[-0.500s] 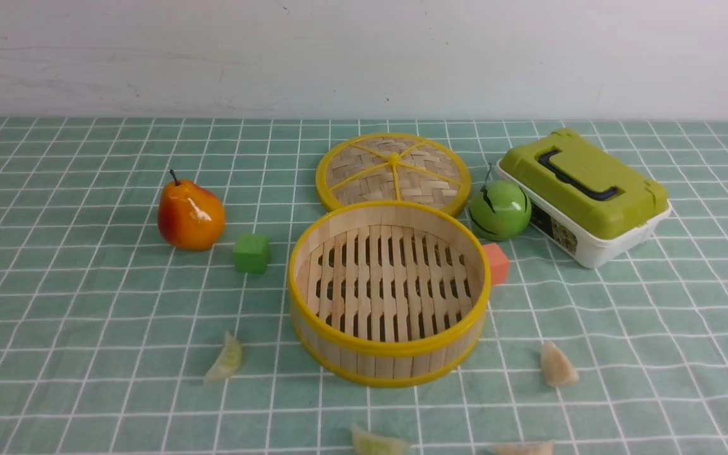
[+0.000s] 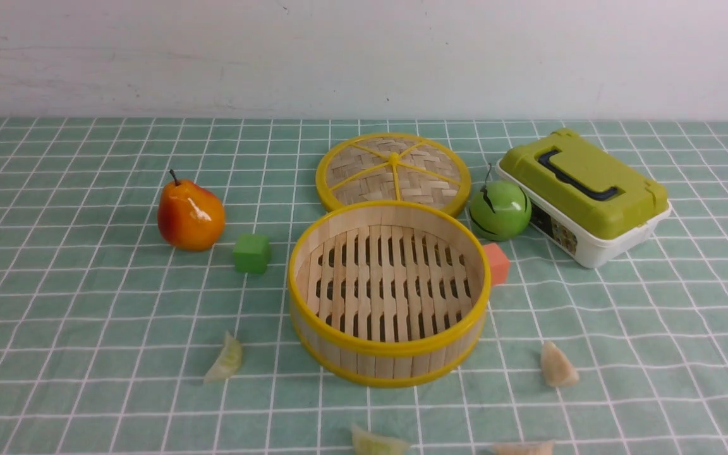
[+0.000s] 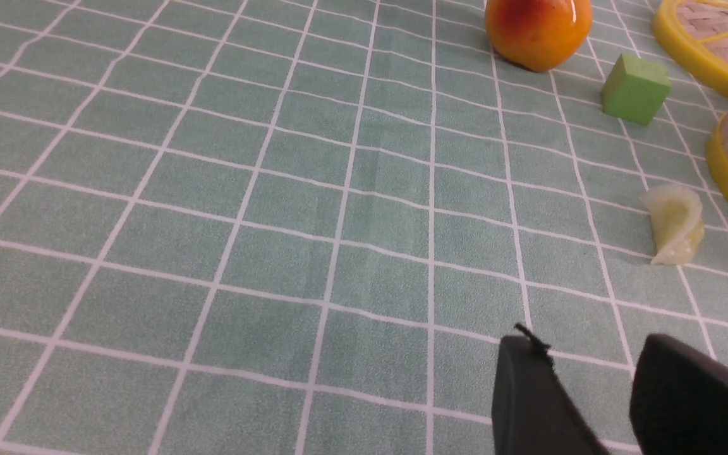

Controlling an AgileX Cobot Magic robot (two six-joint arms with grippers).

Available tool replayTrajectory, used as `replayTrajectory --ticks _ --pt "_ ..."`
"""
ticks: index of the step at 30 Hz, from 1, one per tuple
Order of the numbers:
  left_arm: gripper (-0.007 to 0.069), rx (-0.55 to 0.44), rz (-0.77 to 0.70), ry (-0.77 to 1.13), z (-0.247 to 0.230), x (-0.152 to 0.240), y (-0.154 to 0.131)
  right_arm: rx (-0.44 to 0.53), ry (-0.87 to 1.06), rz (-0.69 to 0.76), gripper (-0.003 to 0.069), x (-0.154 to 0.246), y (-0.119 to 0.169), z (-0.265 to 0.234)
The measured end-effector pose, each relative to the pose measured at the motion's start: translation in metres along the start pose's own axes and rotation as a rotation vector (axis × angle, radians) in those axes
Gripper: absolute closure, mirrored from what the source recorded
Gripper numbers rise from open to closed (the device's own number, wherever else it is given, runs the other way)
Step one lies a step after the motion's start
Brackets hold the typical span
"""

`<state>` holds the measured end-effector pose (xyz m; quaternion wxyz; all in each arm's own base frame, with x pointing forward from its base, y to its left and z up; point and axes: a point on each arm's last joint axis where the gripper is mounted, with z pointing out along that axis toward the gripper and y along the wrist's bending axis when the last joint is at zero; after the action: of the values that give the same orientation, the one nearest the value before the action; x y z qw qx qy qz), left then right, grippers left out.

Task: Put the dumplings into the steamer on the table with the blue tablecloth.
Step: 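Reach for and grasp a dumpling on the table with the left gripper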

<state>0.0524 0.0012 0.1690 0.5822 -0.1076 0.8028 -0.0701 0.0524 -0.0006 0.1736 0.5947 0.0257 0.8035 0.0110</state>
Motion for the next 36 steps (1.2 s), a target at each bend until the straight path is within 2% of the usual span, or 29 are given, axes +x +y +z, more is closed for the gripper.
replayTrajectory --ticks 36 --pt "0.0388 -0.003 0.027 -0.034 -0.0001 -0.0031 0.0002 -0.002 0.0 0.004 0.0419 0.0 0.0002 0.0"
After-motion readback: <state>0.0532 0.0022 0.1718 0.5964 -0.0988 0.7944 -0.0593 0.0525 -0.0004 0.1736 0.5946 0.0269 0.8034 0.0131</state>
